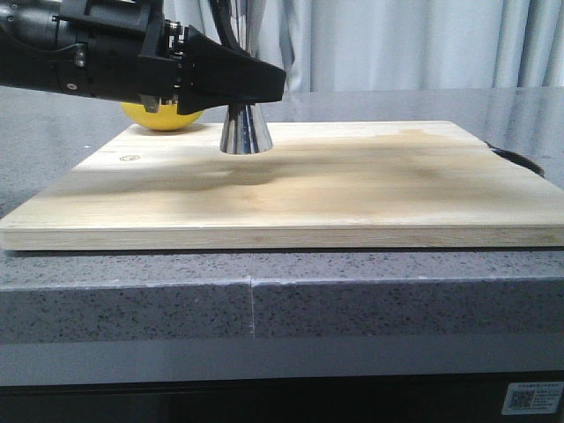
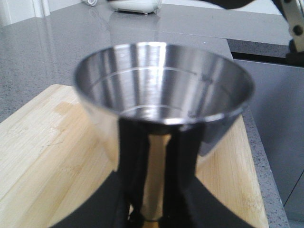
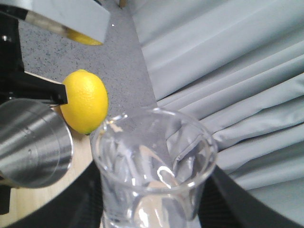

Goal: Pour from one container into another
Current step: 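Tilt the beaker with the right gripper, pouring liquid into the jigger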

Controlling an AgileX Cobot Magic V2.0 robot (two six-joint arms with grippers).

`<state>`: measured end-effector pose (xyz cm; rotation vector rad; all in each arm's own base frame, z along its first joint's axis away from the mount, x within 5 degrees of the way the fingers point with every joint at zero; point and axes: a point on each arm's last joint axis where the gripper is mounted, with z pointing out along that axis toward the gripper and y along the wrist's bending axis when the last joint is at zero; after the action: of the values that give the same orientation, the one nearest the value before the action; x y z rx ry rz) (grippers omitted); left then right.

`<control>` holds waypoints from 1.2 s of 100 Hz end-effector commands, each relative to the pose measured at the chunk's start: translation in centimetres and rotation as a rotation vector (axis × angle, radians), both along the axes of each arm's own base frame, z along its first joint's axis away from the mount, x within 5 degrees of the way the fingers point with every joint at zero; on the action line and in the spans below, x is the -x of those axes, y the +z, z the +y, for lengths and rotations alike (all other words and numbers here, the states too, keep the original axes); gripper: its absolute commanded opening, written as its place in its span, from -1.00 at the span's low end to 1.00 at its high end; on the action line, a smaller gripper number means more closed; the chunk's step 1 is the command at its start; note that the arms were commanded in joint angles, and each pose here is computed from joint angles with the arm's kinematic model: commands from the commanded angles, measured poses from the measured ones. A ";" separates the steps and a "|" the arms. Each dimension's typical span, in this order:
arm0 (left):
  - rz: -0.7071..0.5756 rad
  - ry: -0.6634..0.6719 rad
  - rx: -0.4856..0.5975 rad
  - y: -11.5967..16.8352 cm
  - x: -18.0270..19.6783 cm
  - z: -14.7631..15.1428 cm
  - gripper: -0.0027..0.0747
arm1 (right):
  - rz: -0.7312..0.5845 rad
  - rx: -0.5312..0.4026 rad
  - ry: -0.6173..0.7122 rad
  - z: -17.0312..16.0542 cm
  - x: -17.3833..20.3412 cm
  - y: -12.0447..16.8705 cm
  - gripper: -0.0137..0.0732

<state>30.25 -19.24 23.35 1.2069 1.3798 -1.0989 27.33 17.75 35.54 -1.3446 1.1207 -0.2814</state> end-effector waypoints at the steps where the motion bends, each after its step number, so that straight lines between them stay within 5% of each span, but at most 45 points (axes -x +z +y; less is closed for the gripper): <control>1: -0.049 -0.063 0.148 3.6 1.0 -0.3 -0.98 | -0.082 -0.047 0.038 -0.2 0.9 2.7 -0.41; 120: -0.049 -0.063 0.148 3.6 1.0 -0.3 -0.98 | -0.132 0.042 0.059 -0.2 1.0 2.5 -0.41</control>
<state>30.25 -19.24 23.35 1.2069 1.3798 -1.0989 27.23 17.83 35.42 -1.4239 1.0492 -0.3467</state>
